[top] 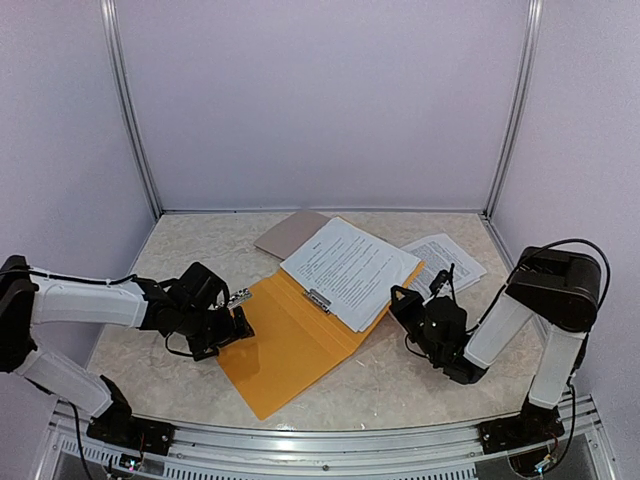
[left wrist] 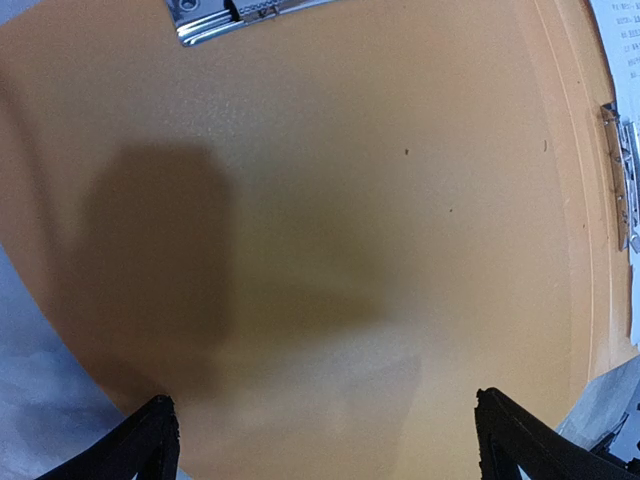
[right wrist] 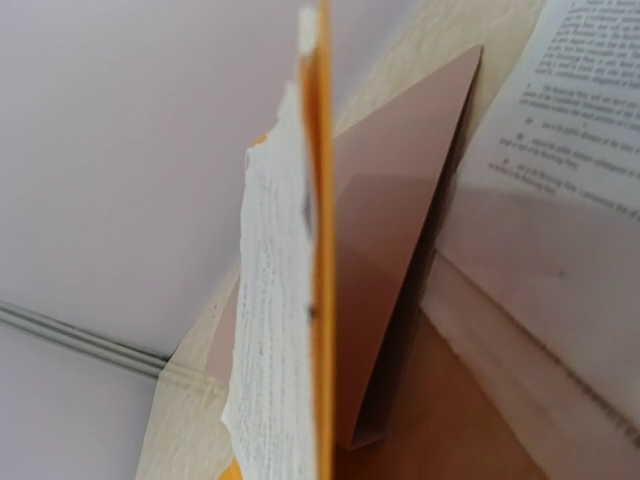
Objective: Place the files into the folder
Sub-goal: Rotate the folder with some files at the center of the board.
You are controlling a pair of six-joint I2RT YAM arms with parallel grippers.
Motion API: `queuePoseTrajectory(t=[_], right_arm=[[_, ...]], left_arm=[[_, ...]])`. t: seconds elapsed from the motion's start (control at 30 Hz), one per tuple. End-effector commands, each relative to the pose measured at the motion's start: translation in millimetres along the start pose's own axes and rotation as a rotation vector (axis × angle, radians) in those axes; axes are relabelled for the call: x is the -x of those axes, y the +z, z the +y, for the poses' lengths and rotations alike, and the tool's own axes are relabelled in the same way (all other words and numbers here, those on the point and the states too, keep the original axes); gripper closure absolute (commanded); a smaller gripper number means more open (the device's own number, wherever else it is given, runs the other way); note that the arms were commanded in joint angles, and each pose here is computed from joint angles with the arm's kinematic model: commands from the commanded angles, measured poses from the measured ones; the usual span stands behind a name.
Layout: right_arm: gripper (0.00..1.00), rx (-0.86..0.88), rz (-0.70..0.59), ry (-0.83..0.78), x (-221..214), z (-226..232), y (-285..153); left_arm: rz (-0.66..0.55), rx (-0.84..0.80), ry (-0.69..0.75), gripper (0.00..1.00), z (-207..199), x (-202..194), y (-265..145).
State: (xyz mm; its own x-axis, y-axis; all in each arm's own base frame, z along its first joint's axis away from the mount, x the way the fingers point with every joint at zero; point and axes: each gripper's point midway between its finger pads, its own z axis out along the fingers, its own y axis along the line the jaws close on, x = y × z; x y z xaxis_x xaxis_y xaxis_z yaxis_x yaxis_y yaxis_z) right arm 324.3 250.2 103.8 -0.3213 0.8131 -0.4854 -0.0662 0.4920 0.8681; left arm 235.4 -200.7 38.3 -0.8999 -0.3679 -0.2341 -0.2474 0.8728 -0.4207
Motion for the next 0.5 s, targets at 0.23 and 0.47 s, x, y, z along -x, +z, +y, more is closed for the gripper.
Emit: queuePoseTrajectory(t=[0.23, 0.47], right_arm=[[1.0, 0.057, 0.027, -0.012, -9.3, 38.9, -8.0], [1.0, 0.005, 0.1, -0.052, -19.7, 27.7, -17.8]], left_arm=[[0.044, 0.009, -0.005, 0.01, 2.3, 1.8, 28.2], [0.032, 0.078, 0.012, 0.01, 21.6, 6.5, 23.8]])
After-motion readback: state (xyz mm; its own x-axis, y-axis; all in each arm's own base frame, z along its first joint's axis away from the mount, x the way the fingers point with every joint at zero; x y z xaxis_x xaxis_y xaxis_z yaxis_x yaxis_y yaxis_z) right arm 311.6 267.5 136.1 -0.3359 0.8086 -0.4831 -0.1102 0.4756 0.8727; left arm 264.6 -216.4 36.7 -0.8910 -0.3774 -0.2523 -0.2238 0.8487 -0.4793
